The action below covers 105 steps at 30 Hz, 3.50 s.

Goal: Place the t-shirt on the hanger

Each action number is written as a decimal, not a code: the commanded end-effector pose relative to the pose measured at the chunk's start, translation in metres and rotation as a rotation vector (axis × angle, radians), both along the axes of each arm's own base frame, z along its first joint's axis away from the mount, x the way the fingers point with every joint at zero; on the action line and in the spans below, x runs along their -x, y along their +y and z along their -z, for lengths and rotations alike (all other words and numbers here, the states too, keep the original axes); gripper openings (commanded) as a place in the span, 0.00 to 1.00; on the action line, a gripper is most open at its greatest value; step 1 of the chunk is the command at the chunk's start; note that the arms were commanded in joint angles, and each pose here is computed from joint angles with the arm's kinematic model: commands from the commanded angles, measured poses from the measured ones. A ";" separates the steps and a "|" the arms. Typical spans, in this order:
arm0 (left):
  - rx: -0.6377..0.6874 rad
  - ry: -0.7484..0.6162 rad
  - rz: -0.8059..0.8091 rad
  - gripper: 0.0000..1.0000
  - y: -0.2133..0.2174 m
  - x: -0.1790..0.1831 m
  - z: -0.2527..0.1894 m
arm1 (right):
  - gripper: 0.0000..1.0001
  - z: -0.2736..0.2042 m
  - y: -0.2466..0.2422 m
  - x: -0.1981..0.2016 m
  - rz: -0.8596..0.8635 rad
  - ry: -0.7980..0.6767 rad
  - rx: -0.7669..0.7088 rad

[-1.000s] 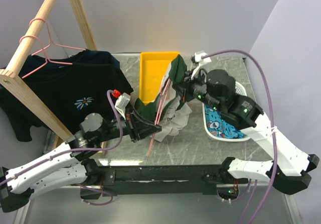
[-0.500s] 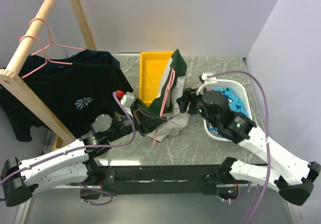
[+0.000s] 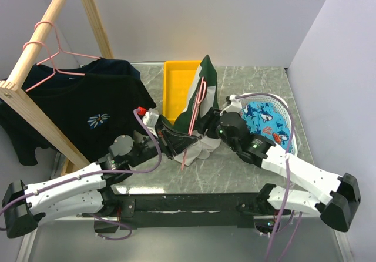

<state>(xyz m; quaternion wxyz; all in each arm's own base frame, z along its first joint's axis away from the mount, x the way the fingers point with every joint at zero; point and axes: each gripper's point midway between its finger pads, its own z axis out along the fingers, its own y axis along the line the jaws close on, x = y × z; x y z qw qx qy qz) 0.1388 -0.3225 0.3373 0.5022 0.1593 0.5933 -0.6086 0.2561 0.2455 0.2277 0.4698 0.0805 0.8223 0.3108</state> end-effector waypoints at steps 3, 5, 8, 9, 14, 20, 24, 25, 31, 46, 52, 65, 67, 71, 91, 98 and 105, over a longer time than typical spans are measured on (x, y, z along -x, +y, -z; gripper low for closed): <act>0.173 -0.140 -0.040 0.01 0.013 0.004 -0.065 | 0.61 -0.004 0.022 -0.010 0.032 0.023 -0.162; 0.192 -0.143 -0.047 0.01 0.014 0.004 -0.069 | 0.61 0.003 0.023 -0.014 0.047 0.038 -0.155; 0.229 -0.151 -0.063 0.01 0.018 0.004 -0.075 | 0.59 0.013 0.024 -0.018 0.064 0.053 -0.143; 0.231 -0.153 -0.067 0.01 0.019 0.004 -0.074 | 0.57 0.013 0.026 -0.018 0.061 0.054 -0.145; 0.291 -0.158 -0.125 0.01 0.027 -0.003 -0.081 | 0.17 0.017 0.029 -0.012 0.029 0.057 -0.143; 0.427 -0.171 -0.199 0.01 0.041 -0.013 -0.101 | 0.00 0.008 0.028 0.009 0.006 0.031 -0.141; 0.478 -0.159 -0.243 0.01 0.042 -0.023 -0.111 | 0.00 0.004 0.022 0.028 0.007 0.020 -0.125; 0.493 -0.146 -0.263 0.01 0.041 -0.028 -0.111 | 0.00 0.004 0.024 0.035 -0.006 0.018 -0.120; 0.512 -0.121 -0.343 0.01 0.036 -0.048 -0.119 | 0.00 0.008 0.019 0.060 -0.007 0.010 -0.081; 0.469 -0.143 -0.438 0.01 0.026 -0.096 -0.125 | 0.00 0.012 0.004 0.091 -0.018 0.008 -0.028; 0.442 -0.141 -0.476 0.01 0.025 -0.117 -0.117 | 0.00 0.010 0.011 0.098 -0.075 0.012 0.006; 0.323 -0.160 -0.422 0.01 0.007 -0.115 -0.091 | 0.00 -0.035 0.006 0.100 -0.121 -0.036 0.060; 0.294 -0.164 -0.399 0.01 0.006 -0.110 -0.091 | 0.00 -0.051 0.006 0.099 -0.133 -0.062 0.067; 0.221 -0.162 -0.360 0.01 0.002 -0.103 -0.087 | 0.00 -0.074 0.013 0.099 -0.179 -0.088 0.097; -0.069 0.074 -0.035 0.01 0.001 -0.035 -0.152 | 0.01 -0.222 0.005 0.034 -0.172 -0.302 0.048; -0.049 0.278 0.072 0.01 0.032 -0.024 -0.132 | 0.61 -0.197 0.011 0.059 -0.333 -0.367 0.029; -0.128 0.383 0.098 0.01 0.049 -0.014 -0.108 | 0.76 -0.187 -0.043 0.016 -0.176 -0.415 0.105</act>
